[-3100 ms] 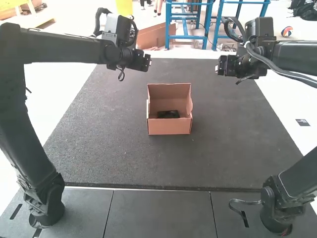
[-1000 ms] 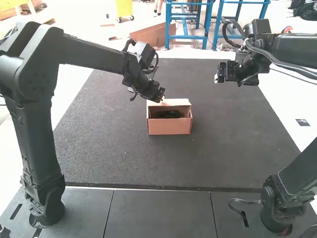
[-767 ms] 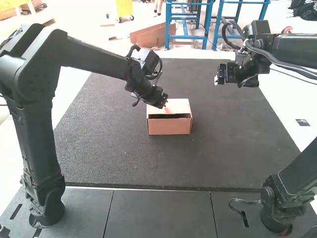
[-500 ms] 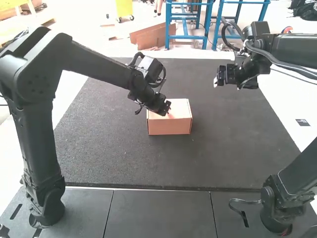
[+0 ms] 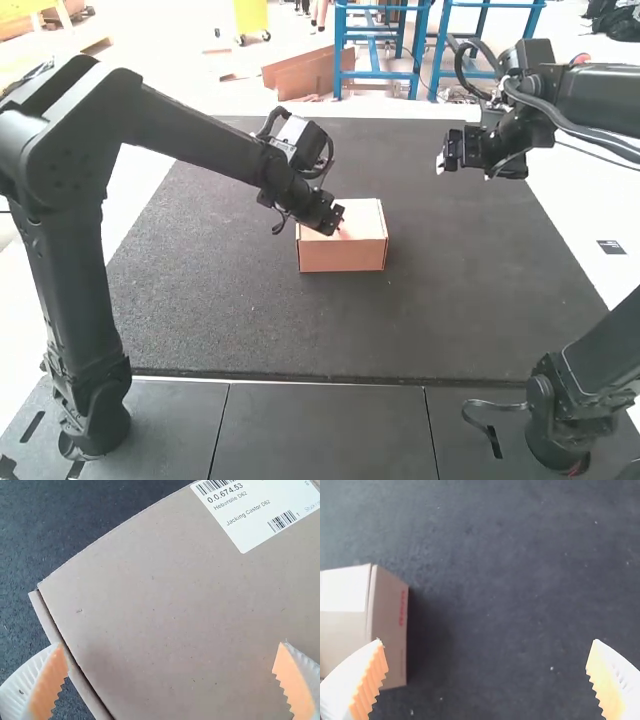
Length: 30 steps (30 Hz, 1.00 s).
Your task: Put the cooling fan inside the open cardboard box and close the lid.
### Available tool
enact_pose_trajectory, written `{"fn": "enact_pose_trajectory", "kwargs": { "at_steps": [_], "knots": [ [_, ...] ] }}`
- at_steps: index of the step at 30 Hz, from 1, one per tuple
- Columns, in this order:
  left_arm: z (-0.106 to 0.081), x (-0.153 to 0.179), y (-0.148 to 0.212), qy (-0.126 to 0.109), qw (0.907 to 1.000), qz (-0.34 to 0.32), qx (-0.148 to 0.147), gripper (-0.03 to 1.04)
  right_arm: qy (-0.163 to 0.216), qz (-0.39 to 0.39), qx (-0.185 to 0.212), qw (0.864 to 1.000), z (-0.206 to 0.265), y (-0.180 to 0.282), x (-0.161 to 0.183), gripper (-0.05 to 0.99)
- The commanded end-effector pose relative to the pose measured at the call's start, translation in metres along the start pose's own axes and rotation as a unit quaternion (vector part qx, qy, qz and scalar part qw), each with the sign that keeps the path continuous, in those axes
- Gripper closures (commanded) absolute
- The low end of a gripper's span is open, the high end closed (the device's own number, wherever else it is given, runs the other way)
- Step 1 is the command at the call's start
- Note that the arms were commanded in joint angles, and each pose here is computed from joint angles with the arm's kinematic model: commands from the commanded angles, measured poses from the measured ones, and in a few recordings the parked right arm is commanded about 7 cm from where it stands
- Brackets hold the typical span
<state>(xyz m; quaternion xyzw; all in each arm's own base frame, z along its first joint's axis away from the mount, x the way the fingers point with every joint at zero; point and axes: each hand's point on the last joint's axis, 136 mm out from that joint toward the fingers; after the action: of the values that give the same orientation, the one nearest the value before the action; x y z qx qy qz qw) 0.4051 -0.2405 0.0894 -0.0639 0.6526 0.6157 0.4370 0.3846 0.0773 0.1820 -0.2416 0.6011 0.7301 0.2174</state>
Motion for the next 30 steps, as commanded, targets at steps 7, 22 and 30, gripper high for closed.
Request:
{"fn": "enact_pose_trajectory", "kwargs": {
  "at_steps": [7, 22, 30],
  "knots": [
    [0.041, -0.123, 0.109, 0.042, 0.9893, -0.138, -0.018, 0.04, -0.005, -0.041, -0.008, 0.999, 0.002, 0.024, -0.019, 0.02],
    [0.082, -0.112, 0.17, 0.097, 0.9683, -0.225, -0.048, 0.04, 0.022, -0.224, -0.065, 0.972, 0.024, 0.095, -0.045, 0.03],
    [0.085, -0.095, 0.208, 0.091, 0.9431, -0.313, -0.064, 0.04, 0.037, -0.294, -0.07, 0.953, 0.023, 0.131, -0.034, 0.03]
  ]
}}
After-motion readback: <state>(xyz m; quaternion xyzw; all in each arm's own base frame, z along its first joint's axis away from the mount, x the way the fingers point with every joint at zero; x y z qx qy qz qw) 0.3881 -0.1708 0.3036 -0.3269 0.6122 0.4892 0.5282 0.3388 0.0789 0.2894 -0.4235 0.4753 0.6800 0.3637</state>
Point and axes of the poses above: each hand's point on the last joint's axis, 136 mm out from that joint toward the fingers, its own y axis back along the fingers, its own z axis along the line the jaws close on, x = y × z, and after that the axes turned 4 degrees about -y, right-handed
